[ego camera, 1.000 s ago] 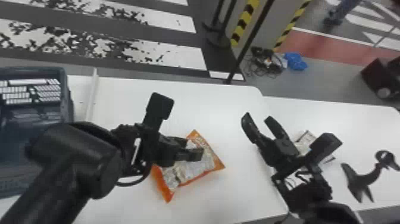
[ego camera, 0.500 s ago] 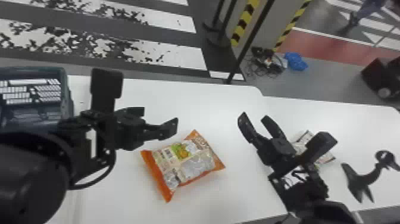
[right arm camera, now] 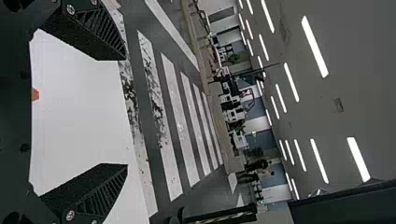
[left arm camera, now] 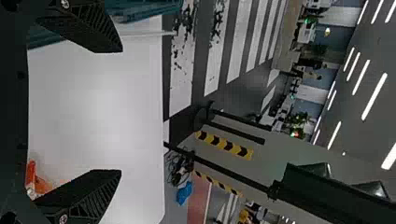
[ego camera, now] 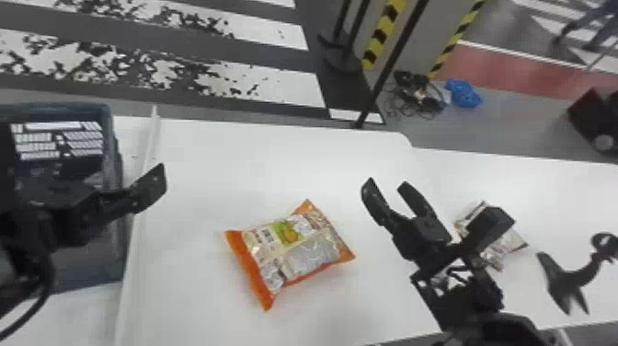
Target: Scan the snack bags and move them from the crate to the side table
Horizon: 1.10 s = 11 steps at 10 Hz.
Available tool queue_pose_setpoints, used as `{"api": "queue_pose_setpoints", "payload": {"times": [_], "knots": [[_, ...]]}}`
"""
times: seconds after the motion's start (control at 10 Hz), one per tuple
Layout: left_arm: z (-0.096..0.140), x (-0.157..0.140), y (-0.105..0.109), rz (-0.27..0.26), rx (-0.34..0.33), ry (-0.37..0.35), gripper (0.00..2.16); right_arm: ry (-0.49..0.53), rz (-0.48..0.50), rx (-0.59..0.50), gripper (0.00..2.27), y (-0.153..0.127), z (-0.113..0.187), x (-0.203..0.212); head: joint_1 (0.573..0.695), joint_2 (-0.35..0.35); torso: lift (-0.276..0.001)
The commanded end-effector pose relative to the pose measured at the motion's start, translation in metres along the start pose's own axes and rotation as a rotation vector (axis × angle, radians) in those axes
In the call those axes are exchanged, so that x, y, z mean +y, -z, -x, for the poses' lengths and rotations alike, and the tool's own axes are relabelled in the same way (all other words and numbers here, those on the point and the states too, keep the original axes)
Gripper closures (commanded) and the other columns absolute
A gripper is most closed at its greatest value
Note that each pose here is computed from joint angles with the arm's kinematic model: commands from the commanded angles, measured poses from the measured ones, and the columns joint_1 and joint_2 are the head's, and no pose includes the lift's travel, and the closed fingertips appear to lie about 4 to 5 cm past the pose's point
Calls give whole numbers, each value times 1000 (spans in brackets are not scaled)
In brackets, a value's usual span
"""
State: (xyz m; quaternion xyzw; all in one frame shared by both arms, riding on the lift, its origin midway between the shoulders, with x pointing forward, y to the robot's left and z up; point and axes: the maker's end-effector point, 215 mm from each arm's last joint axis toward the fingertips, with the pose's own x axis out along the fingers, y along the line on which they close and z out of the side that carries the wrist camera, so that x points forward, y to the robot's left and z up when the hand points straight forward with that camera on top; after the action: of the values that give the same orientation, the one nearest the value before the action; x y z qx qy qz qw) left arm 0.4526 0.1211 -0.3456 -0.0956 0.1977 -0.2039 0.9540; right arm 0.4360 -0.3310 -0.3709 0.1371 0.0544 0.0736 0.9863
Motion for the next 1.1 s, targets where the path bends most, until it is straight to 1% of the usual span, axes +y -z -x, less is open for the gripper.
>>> {"api": "queue_pose_setpoints", "payload": {"times": [0.0, 0.1, 0.2, 0.3, 0.4, 0.5, 0.6, 0.7, 0.8, 0.9, 1.0], "knots": [[32, 27, -12, -22, -55, -72, 70, -7, -6, 14, 110, 10, -1, 6, 695, -260, -87], [45, 41, -20, -45, -89, -108, 70, -11, -9, 20, 110, 14, -1, 8, 695, -239, -87], [58, 58, -15, -51, -80, -158, 70, -23, -16, 29, 110, 21, -1, 13, 695, -201, -87], [72, 80, -14, -58, -97, -216, 70, -25, -19, 32, 110, 25, -1, 15, 695, -165, -87], [81, 100, -2, -58, -78, -256, 70, -30, -20, 47, 110, 32, -1, 16, 695, -145, -87], [84, 110, 1, -78, -89, -268, 70, -69, -48, 135, 103, 56, 0, 26, 695, -107, -87], [87, 115, 4, -95, -89, -275, 70, -102, -68, 169, 107, 64, -2, 41, 695, -70, -87], [90, 117, 7, -100, -84, -278, 70, -129, -89, 202, 107, 71, -6, 61, 695, -50, -87], [91, 117, 9, -109, -77, -275, 70, -159, -88, 235, 124, 83, -14, 83, 695, -16, -87], [92, 115, 9, -127, -69, -266, 70, -176, -100, 234, 856, 85, -21, 98, 695, 19, -87], [92, 115, 9, -140, -64, -258, 70, -182, -100, 263, 2020, 95, -25, 110, 695, 50, -87]]}}
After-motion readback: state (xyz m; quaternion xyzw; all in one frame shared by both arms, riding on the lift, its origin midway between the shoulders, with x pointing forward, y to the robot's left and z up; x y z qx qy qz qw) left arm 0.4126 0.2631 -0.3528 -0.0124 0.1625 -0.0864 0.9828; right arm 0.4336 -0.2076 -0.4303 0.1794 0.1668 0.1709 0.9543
